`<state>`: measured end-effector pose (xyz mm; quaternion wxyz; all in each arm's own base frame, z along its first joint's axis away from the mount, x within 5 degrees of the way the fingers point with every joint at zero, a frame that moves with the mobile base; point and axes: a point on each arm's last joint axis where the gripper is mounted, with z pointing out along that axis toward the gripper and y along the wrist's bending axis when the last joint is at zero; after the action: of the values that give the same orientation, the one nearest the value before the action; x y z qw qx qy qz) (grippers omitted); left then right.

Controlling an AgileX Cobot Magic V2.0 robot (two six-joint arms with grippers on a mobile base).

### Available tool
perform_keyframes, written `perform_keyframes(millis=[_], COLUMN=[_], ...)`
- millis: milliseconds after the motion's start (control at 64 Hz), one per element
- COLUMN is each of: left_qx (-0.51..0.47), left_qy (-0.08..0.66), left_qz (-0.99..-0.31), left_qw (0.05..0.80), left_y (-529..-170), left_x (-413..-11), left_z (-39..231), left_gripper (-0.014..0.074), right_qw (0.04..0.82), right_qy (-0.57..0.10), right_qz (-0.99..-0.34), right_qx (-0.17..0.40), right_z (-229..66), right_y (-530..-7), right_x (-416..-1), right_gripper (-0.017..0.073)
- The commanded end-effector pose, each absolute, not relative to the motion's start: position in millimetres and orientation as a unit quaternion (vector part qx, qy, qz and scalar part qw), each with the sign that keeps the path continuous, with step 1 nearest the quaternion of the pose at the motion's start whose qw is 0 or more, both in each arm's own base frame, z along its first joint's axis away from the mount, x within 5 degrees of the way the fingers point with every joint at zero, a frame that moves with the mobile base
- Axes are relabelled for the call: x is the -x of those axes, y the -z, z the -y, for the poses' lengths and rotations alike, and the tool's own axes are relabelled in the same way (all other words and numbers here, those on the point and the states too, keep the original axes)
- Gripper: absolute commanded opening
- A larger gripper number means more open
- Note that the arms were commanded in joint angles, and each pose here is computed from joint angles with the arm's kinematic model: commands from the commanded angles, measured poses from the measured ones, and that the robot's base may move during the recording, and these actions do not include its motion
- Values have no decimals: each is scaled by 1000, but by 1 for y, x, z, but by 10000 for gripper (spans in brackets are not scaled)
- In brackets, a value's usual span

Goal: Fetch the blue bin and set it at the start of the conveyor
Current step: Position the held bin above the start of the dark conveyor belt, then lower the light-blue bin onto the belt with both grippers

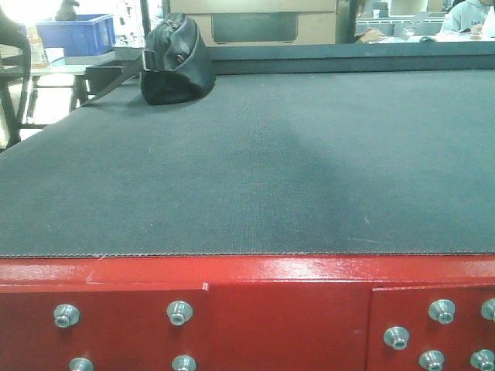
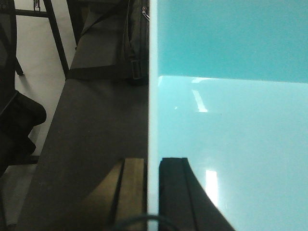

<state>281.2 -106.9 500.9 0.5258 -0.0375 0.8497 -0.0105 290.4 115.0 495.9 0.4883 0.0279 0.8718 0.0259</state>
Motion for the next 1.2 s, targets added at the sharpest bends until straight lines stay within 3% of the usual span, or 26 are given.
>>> perform_keyframes(millis=[0,375,734,1188], left_qx=[32,10,-17,-43], left_qy=[30,43,85,74], left_qz=[-836,-865,-883,-902], left_qw=[547,499,461,423], left_y=[-510,-432,-335,-276], left_x=[-277,-314,-335,-364], left_z=[109,131,139,154], left_gripper=[-111,-111,-111,-111], right_qw=[514,480,464,421], right_qy=[-27,-41,-73,-63], right_qz=[-857,-876,-883,-905], right_qx=[-21,-7,3,13], right_z=[-113,-134,-126,-134], right_y=[-505,-423,-329,-270], right_x=[-288,-325,-345,-375], right_gripper=[-161,-161,-161,-161])
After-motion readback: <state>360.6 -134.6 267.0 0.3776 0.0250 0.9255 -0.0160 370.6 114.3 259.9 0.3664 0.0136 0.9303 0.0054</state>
